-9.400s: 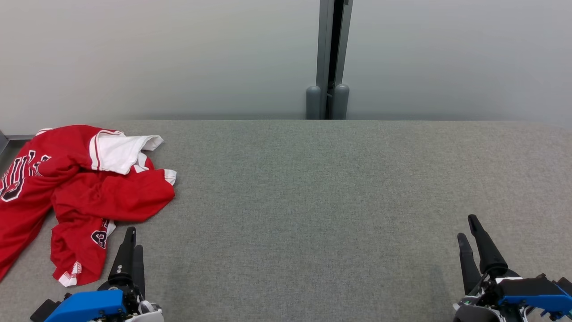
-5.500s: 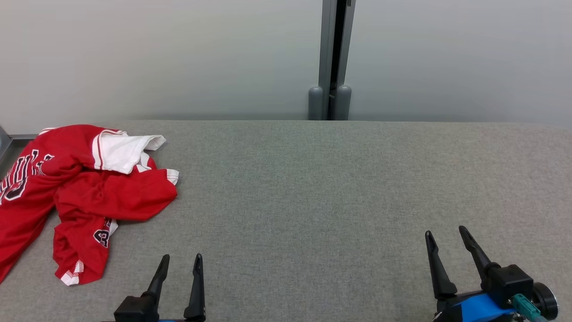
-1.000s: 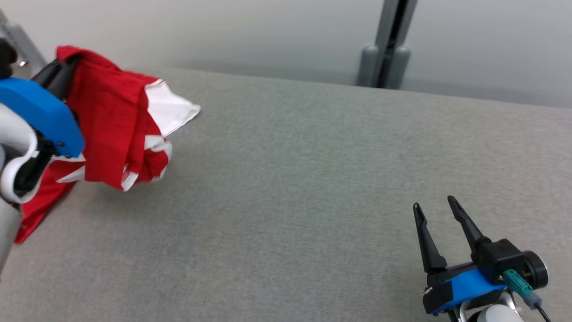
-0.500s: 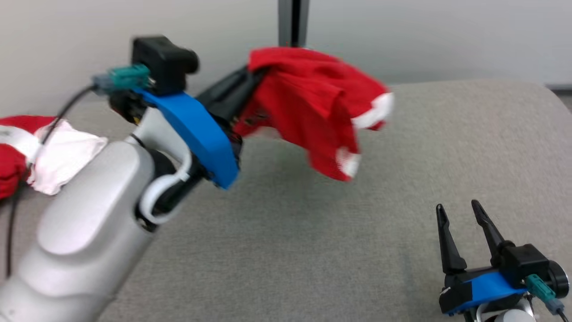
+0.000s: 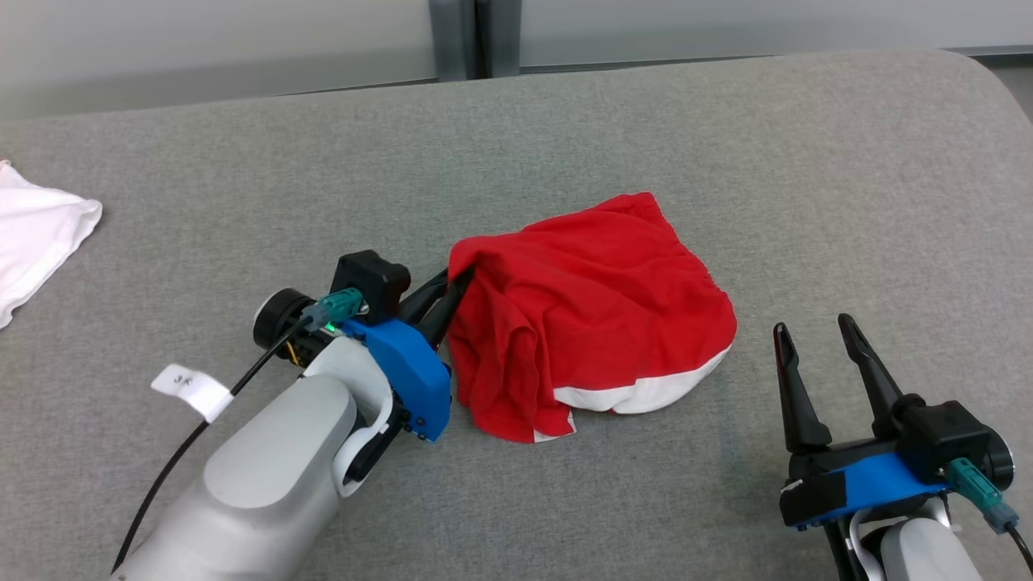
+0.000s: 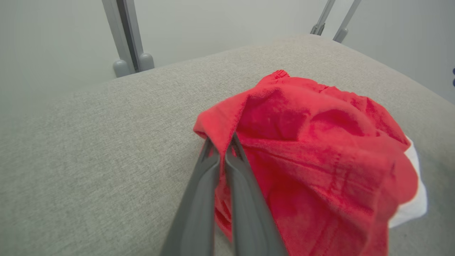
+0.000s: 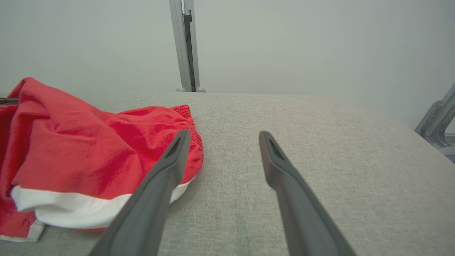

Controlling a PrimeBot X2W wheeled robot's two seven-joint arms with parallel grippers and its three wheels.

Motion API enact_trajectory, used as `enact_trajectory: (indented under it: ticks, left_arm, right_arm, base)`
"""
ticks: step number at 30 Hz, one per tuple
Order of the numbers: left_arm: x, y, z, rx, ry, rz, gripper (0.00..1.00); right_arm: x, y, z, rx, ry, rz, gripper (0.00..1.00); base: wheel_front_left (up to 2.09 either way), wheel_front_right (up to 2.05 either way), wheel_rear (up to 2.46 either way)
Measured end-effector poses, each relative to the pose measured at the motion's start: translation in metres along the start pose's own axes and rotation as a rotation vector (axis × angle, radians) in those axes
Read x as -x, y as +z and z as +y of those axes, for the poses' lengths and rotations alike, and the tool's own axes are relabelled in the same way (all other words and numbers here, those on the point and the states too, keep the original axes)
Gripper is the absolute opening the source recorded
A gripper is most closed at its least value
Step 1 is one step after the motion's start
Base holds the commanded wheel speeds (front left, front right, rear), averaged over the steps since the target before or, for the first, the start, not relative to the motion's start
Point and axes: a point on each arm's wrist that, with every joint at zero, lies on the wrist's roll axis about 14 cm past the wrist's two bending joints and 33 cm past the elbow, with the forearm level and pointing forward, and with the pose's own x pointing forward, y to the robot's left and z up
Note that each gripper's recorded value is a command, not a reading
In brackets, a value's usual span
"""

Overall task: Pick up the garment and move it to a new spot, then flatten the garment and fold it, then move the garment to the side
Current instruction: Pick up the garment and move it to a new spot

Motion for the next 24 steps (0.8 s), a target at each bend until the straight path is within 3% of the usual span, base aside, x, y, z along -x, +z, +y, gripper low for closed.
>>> enact_trajectory:
  ticks: [1,2,3,14,20,24]
  left_arm:
    - [0.001,-0.001,0.003,0.007,0.014,-0.012,0.26]
    - [0.003,-0.001,0.006,0.012,0.029,-0.026,0.77]
    - [0.004,-0.001,0.008,0.014,0.039,-0.042,1.0]
    - [0.038,0.039,0.018,-0.015,0.132,-0.218,1.0]
    - [0.075,0.055,0.024,0.066,0.261,-0.347,1.0]
    - [0.111,0.038,0.029,0.116,0.371,-0.385,1.0]
  right_arm:
    - [-0.001,0.0,0.001,0.0,0.002,0.0,1.0]
    - [-0.002,0.0,0.003,-0.001,0.007,-0.001,1.0]
    - [-0.002,0.0,0.004,0.0,0.013,-0.003,1.0]
    - [-0.008,0.026,0.034,-0.004,0.099,-0.078,1.0]
    - [-0.004,0.044,0.046,-0.011,0.133,-0.13,1.0]
    - [0.005,0.046,0.051,-0.016,0.149,-0.138,1.0]
  base:
    - [0.0,0.0,0.0]
    - [0.0,0.0,0.0]
    - [0.0,0.0,0.0]
    - [0.0,0.0,0.0]
    - [0.0,0.0,0.0]
    - [0.0,0.0,0.0]
